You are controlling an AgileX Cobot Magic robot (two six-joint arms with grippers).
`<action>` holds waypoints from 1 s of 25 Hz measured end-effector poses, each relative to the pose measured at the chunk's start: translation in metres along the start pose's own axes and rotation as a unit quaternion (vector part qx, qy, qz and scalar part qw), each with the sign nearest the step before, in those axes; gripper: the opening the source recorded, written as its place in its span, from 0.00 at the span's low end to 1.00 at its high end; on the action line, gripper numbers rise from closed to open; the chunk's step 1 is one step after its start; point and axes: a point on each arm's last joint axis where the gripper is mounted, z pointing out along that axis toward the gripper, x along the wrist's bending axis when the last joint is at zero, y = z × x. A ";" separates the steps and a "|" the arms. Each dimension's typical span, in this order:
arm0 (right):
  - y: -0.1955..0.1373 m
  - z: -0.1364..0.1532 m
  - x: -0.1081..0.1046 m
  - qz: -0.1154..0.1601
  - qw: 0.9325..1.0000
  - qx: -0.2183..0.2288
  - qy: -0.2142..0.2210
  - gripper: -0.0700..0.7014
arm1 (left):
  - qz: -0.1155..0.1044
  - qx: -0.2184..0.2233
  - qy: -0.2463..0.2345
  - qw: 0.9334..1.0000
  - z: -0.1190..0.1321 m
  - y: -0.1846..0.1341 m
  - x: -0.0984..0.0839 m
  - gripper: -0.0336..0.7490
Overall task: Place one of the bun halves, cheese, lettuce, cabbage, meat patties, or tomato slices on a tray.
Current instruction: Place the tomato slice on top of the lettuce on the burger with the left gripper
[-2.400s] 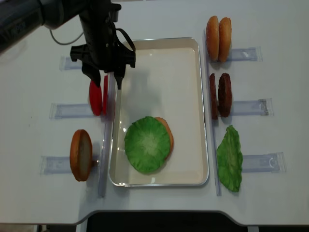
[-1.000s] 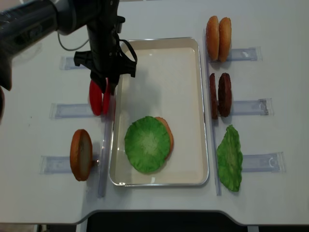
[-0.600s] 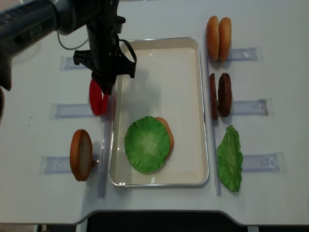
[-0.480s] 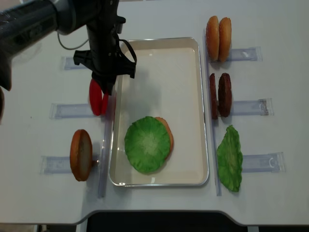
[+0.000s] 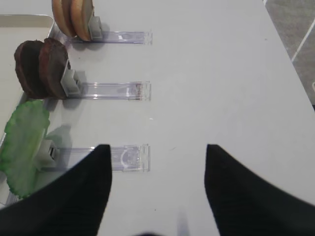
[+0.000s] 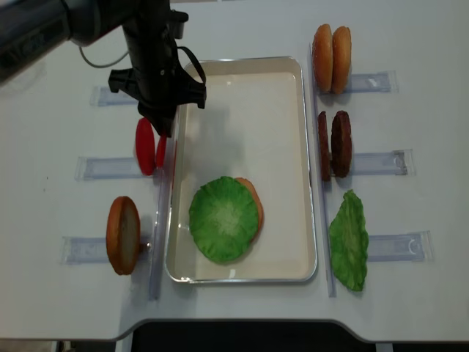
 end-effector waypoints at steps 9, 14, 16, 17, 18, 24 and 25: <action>0.000 0.000 0.000 0.000 1.000 0.000 0.000 0.61 | -0.015 -0.022 -0.053 0.998 -0.031 -0.010 0.000 0.13; 0.000 0.000 0.000 0.000 1.000 0.000 0.000 0.61 | -0.012 -0.029 -0.090 0.995 -0.049 -0.023 0.001 0.13; 0.000 0.000 0.000 0.000 1.000 0.000 0.000 0.61 | -0.008 -0.027 -0.096 0.995 -0.053 -0.033 0.004 0.13; 0.000 0.000 0.000 0.000 1.000 0.000 0.000 0.61 | -0.005 -0.025 -0.097 0.995 -0.054 -0.039 0.006 0.13; 0.000 0.000 0.000 0.000 1.000 0.000 0.000 0.61 | -0.001 -0.021 -0.096 0.995 -0.054 -0.044 0.008 0.13; 0.000 0.000 0.000 0.000 1.000 0.000 0.000 0.61 | 0.013 -0.046 -0.125 0.991 -0.080 -0.067 0.017 0.13; 0.000 0.000 0.000 0.000 1.000 0.000 0.000 0.61 | 0.016 -0.050 -0.134 0.990 -0.085 -0.070 0.017 0.13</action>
